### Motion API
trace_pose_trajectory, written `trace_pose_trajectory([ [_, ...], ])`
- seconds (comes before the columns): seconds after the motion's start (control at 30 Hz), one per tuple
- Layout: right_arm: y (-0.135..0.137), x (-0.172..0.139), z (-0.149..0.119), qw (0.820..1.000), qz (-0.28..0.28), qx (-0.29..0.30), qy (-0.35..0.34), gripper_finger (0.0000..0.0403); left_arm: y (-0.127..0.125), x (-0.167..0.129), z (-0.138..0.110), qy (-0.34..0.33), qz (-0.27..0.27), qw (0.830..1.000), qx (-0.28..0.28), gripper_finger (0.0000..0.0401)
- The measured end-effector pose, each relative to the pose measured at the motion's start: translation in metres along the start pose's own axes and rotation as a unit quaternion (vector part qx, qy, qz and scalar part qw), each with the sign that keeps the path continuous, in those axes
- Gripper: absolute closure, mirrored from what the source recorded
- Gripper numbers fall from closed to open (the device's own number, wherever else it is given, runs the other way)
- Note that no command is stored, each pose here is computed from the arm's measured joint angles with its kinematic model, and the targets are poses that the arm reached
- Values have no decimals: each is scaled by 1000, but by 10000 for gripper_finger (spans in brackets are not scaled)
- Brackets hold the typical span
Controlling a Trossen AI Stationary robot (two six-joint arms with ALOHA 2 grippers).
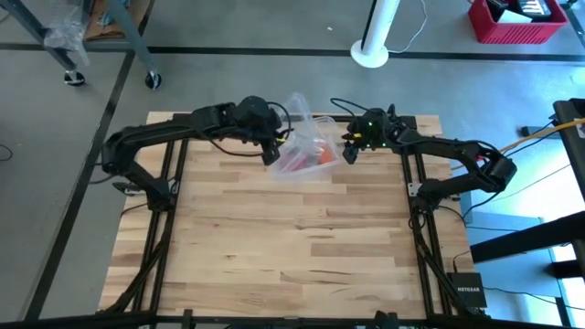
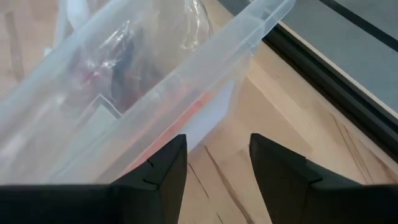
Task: Roll bandage
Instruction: Close the transparent bin
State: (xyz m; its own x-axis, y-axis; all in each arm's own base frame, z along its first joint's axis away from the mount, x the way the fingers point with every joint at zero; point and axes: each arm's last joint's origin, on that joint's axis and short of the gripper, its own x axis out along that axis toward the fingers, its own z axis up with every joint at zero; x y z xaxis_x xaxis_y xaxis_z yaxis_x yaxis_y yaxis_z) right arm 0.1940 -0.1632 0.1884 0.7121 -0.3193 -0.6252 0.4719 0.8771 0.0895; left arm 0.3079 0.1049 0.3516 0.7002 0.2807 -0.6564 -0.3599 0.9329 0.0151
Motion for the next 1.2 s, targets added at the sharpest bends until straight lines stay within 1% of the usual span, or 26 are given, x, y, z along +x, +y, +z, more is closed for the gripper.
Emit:
trace_pose_trajectory([
  [0.17, 1, 0, 2, 1000, 16, -4, -10, 224, -1, 17, 5, -19, 1, 1000, 24, 357],
  [0.37, 1, 0, 2, 1000, 22, -5, -11, 224, -3, 44, 11, -51, 2, 998, 40, 366],
  [0.57, 2, 0, 2, 999, 35, -5, -12, 224, -4, 83, 4, -36, 1, 998, 49, 357],
  [0.73, 2, 0, 2, 999, 35, -12, -11, 224, -3, 108, -3, -18, 3, 998, 59, 361],
  [0.83, 2, 0, 2, 999, 35, -15, -13, 224, -4, 115, -7, -7, -11, 998, 68, 363],
  [0.93, 2, 0, 2, 999, 32, -18, -13, 224, -5, 116, -8, -3, -22, 996, 86, 359],
  [1.1, 3, -10, 6, 999, 16, -32, -26, 224, -5, 117, -6, -17, -22, 995, 91, 350],
  [1.2, 5, -19, 10, 998, 13, -39, -39, 224, -5, 118, -5, -22, -21, 994, 109, 348],
])
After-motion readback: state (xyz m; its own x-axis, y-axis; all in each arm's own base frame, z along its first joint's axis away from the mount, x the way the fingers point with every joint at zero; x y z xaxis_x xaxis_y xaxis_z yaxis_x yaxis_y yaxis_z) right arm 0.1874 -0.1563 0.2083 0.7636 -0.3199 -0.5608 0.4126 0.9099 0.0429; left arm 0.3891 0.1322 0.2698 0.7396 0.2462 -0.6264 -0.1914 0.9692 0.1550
